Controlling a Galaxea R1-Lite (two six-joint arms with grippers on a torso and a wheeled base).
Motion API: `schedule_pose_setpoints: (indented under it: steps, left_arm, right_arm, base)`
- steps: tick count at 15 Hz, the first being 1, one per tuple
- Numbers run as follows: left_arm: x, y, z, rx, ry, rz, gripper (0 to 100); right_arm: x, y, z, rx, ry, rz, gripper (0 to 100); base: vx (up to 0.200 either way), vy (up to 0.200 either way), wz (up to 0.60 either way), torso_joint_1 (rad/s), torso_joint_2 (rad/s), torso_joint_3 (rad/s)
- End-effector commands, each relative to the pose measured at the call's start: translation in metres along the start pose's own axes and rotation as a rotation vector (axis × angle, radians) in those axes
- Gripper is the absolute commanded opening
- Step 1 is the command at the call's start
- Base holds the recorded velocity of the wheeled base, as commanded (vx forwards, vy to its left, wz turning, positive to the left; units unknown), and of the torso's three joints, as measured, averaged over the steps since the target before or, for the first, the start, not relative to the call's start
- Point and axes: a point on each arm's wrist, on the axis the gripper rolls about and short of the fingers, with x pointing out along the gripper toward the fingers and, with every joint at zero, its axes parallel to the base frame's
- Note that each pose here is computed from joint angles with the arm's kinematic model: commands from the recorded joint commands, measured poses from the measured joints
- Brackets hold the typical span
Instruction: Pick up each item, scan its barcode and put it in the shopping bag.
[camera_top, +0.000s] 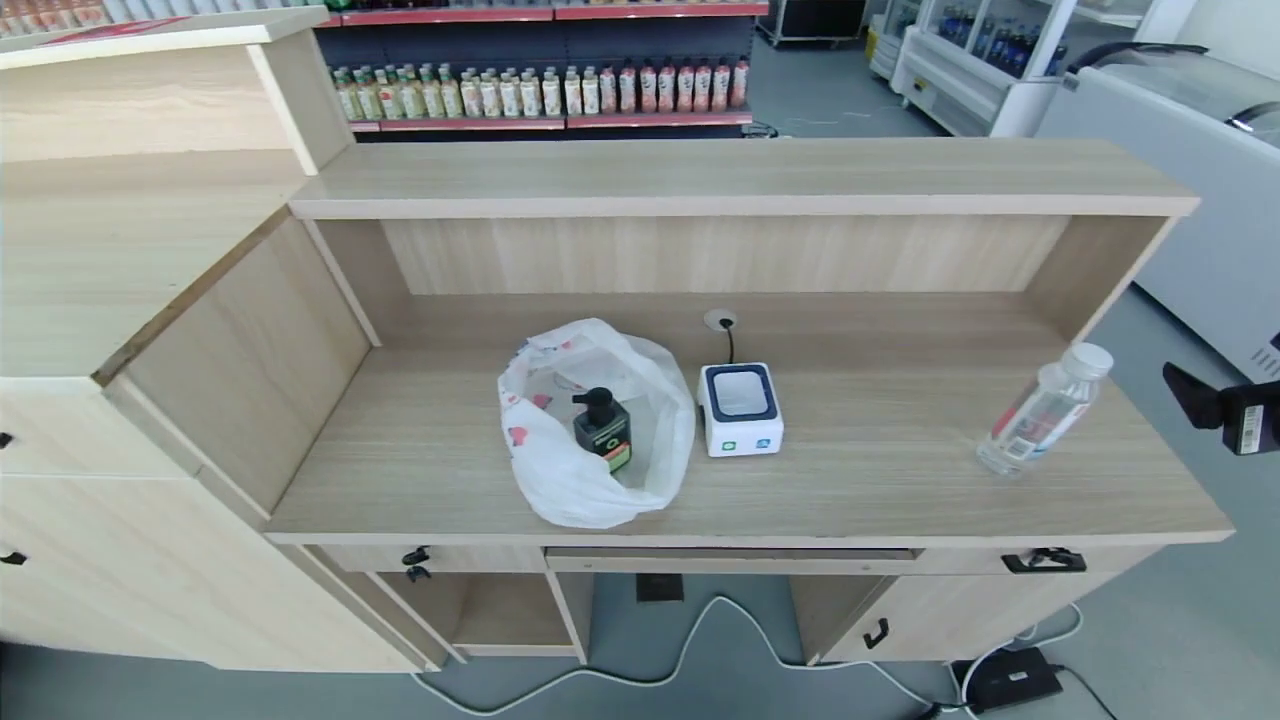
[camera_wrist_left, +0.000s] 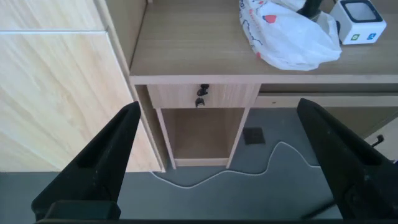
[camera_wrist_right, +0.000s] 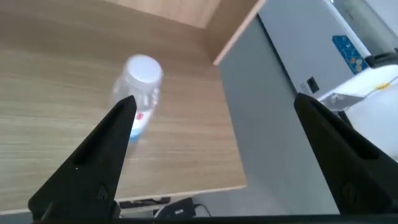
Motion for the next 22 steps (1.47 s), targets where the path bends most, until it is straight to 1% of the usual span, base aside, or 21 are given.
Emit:
schedule_pose_setpoints:
  steps: [1,4,7,11,13,15,18,22]
  left_arm:
    - [0.000,0.000,0.000,0.001,-0.001,-0.001,100]
    - [0.000,0.000,0.000,0.000,-0.001,0.001,100]
    - [0.000,0.000,0.000,0.000,-0.001,-0.001,100]
    - [0.000,0.000,0.000,0.000,-0.001,0.001,100]
    - [0.000,0.000,0.000,0.000,-0.001,0.001,100]
    - [0.000,0.000,0.000,0.001,-0.001,0.001,100]
    - [0.000,0.000,0.000,0.000,0.000,0.001,100]
    - [0.000,0.000,0.000,0.000,-0.001,-0.001,100]
  right_arm:
    - [0.015,-0.001,-0.016,0.009,0.047,-0.011,100]
    - [0.029,0.002,-0.030,0.025,0.075,0.018,100]
    - [0.048,0.017,-0.054,0.052,0.070,0.235,100]
    - [0.080,0.037,-0.065,0.064,0.032,0.374,100]
    - [0.088,0.047,-0.068,0.068,0.010,0.417,100]
    - [0.091,0.055,-0.071,0.082,0.005,0.454,100]
    - [0.099,0.069,-0.075,0.102,-0.021,0.555,100]
    - [0.120,0.079,-0.076,0.091,-0.076,0.558,100]
  base:
    - [0.000,0.000,-0.60,0.002,0.00,-0.002]
    - [0.000,0.000,0.00,0.000,0.00,0.000]
    - [0.000,0.000,0.00,0.000,0.00,0.000]
    - [0.000,0.000,0.00,0.000,0.00,0.000]
    - [0.000,0.000,0.00,0.000,0.00,0.000]
    - [0.000,0.000,0.00,0.000,0.00,0.000]
    - [0.000,0.000,0.00,0.000,0.00,0.000]
    - [0.000,0.000,0.00,0.000,0.00,0.000]
